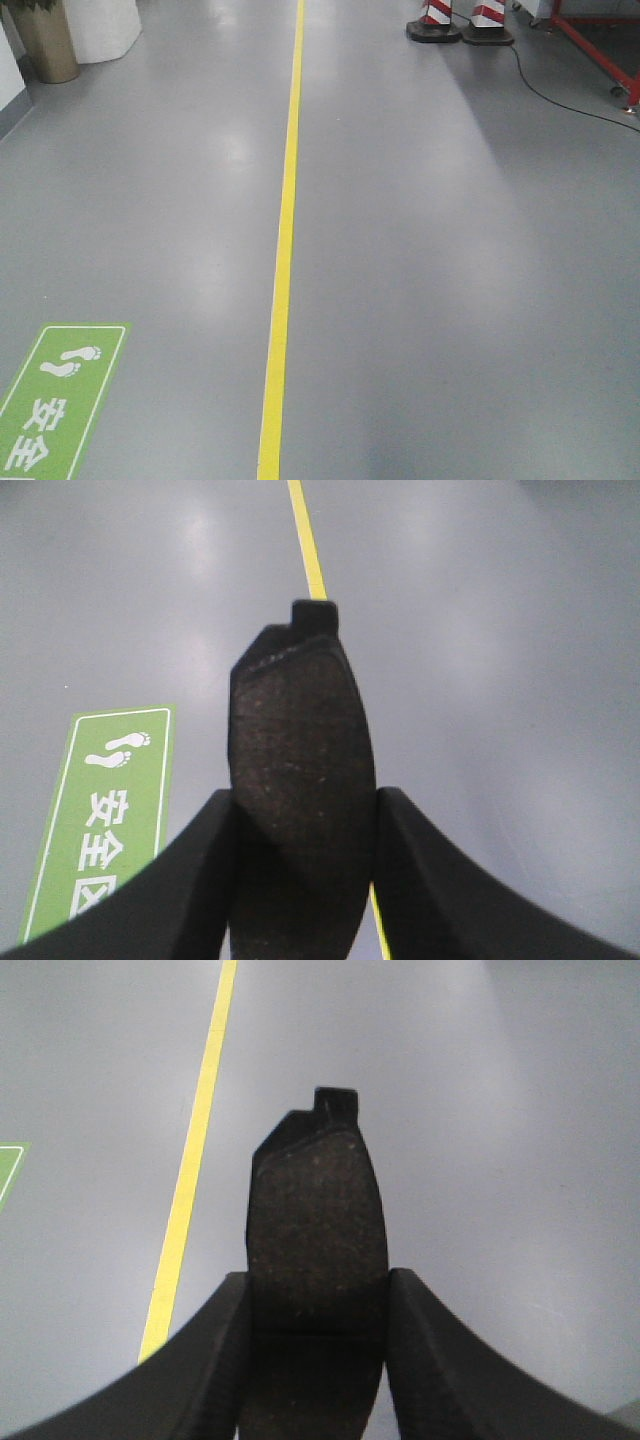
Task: Move and align brake pads A on conveyor
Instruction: 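Drive forward along the yellow floor line holding both brake pads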
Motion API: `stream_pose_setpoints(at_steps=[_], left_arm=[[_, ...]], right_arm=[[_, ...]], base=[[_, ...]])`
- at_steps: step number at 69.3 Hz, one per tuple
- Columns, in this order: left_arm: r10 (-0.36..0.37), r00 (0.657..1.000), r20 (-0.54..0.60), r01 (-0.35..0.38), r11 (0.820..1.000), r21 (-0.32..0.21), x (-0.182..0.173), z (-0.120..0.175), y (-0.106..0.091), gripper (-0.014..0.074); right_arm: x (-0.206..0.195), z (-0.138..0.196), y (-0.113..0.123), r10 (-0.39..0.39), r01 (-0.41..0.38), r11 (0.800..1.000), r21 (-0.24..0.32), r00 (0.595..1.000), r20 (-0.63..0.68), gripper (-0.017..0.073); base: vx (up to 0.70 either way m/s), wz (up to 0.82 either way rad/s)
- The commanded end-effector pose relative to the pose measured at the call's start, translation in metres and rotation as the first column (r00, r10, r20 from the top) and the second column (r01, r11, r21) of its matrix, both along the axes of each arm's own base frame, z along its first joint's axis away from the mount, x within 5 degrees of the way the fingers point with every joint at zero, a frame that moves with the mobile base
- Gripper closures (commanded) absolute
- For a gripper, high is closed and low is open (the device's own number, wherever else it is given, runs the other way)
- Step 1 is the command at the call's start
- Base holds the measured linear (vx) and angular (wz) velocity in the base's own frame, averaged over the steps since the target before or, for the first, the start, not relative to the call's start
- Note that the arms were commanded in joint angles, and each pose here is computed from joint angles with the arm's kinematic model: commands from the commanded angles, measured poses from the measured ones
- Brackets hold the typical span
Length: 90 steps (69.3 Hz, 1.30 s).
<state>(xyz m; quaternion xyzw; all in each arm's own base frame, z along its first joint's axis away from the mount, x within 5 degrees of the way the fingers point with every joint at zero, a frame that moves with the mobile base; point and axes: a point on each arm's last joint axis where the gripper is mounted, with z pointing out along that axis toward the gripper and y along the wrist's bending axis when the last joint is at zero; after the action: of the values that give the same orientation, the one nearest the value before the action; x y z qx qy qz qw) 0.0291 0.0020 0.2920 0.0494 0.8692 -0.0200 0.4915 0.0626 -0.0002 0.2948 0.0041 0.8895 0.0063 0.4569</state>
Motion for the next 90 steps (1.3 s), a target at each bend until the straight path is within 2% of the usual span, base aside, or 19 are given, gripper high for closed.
stream_pose_setpoints(at_steps=[1,43,90], left_arm=[[-0.005,0.995,0.102,0.006,1.0,-0.012,0.0041,0.0152,-0.0011,0.06],[-0.005,0.995,0.102,0.006,1.0,-0.012,0.0041,0.0152,-0.0011,0.06],[-0.005,0.995,0.102,0.006,1.0,-0.012,0.0041,0.0152,-0.0011,0.06]], right_arm=[[0.004,0.0148,-0.0005,-0.001,0.002,1.0,-0.008,0.995,0.105,0.0564],[0.0039,0.0146,-0.0006,-0.001,0.002,1.0,-0.008,0.995,0.102,0.0564],[0.0039,0.0146,-0.0006,-0.002,0.002,1.0,-0.009,0.995,0.102,0.0564]], base=[[0.11,0.13],[0.23,0.18],[0.45,-0.15]])
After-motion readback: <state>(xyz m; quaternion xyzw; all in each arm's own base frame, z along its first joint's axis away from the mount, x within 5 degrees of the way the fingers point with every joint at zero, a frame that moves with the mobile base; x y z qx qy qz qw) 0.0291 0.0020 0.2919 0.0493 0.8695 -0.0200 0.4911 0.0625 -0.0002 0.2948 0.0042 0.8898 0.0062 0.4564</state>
